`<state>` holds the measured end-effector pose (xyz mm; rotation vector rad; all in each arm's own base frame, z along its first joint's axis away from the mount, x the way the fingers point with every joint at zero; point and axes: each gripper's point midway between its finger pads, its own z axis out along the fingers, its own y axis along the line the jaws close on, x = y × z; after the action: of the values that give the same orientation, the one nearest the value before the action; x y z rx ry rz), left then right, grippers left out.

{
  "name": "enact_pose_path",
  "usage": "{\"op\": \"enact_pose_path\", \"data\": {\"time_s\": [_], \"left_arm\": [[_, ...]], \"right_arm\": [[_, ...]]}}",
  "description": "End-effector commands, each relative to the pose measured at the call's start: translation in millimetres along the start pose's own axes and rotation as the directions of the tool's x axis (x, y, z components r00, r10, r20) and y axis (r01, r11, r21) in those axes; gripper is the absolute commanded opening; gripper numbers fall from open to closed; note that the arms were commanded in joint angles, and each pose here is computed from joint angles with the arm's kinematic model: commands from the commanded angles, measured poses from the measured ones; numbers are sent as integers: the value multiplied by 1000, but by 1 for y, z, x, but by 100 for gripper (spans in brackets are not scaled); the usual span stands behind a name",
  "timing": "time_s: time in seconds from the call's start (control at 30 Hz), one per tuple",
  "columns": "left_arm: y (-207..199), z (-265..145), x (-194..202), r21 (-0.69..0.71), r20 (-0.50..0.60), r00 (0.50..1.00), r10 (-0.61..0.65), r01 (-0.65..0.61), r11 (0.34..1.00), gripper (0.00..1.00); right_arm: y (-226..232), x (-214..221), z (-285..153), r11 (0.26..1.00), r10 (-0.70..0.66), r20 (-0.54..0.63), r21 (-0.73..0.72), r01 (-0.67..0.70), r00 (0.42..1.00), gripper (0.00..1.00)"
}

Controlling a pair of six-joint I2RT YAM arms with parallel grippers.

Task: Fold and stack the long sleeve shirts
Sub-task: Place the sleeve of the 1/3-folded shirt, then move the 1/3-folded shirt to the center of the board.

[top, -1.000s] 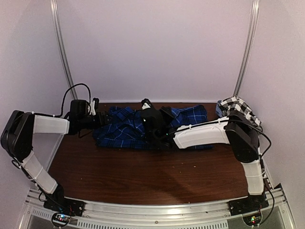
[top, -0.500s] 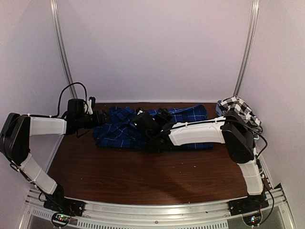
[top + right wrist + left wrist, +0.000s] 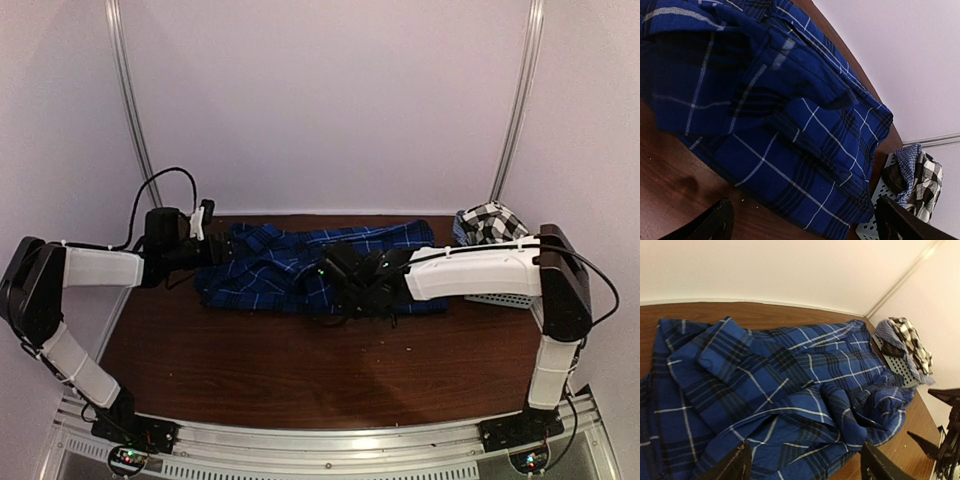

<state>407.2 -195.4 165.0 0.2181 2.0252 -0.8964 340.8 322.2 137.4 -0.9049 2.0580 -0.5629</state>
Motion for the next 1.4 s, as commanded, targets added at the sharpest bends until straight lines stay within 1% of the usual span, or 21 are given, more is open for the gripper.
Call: {"op": "enact_pose_path", "data": {"time_s": [0.0, 0.07, 0.2, 0.27, 0.3, 0.37, 0.47, 0.53, 0.6, 0.63, 0.77, 0.9, 1.13, 1.27, 1.37], "left_arm": [[-69, 4, -5, 197, 58, 964, 259, -266, 944, 76], [-86, 8, 6, 240, 39, 942, 332, -332, 912, 75], [-107, 13, 20, 310, 19, 915, 402, -388, 868, 76], [-115, 19, 30, 328, -3, 890, 456, -430, 841, 78], [-117, 26, 36, 332, -23, 881, 473, -439, 835, 78], [-110, 39, 38, 283, -69, 871, 486, -450, 847, 78], [-85, 55, 30, 146, -138, 880, 455, -436, 888, 78], [-72, 57, 24, 63, -151, 897, 415, -410, 910, 78], [-59, 56, 25, -11, -156, 917, 367, -373, 928, 78], [-52, 55, 28, -43, -159, 926, 342, -352, 935, 78], [-25, 57, 55, -68, -204, 953, 226, -244, 968, 77], [-7, 61, 81, -47, -249, 961, 121, -137, 989, 74], [17, 63, 109, -104, -318, 946, 56, -93, 990, 73], [28, 56, 130, -133, -362, 932, 24, -77, 988, 73], [32, 45, 153, -151, -409, 912, -15, -52, 987, 72]], "right_arm": [[-12, 18, -22, 972, 178, -14, -155, -178, 984, 99], [-27, 27, -27, 956, 237, -13, -177, -236, 971, 99], [-46, 48, -28, 933, 305, -35, -190, -306, 952, 99], [-53, 57, -27, 922, 333, -44, -196, -335, 942, 98], [-56, 60, -27, 912, 357, -46, -202, -358, 933, 98], [-60, 64, -26, 883, 408, -58, -229, -410, 911, 98], [-58, 70, -20, 803, 514, -90, -300, -515, 853, 97], [-54, 74, -11, 737, 581, -116, -344, -581, 806, 95], [-54, 81, 5, 690, 631, -147, -345, -637, 762, 92], [-54, 85, 15, 680, 643, -160, -330, -655, 749, 90], [-53, 100, 51, 663, 659, -217, -284, -692, 720, 85], [-48, 111, 79, 660, 656, -257, -260, -704, 710, 84], [-40, 133, 106, 638, 659, -312, -250, -728, 684, 81], [-26, 152, 107, 639, 639, -358, -247, -729, 681, 79], [-16, 171, 105, 644, 622, -393, -235, -728, 677, 78]]}}
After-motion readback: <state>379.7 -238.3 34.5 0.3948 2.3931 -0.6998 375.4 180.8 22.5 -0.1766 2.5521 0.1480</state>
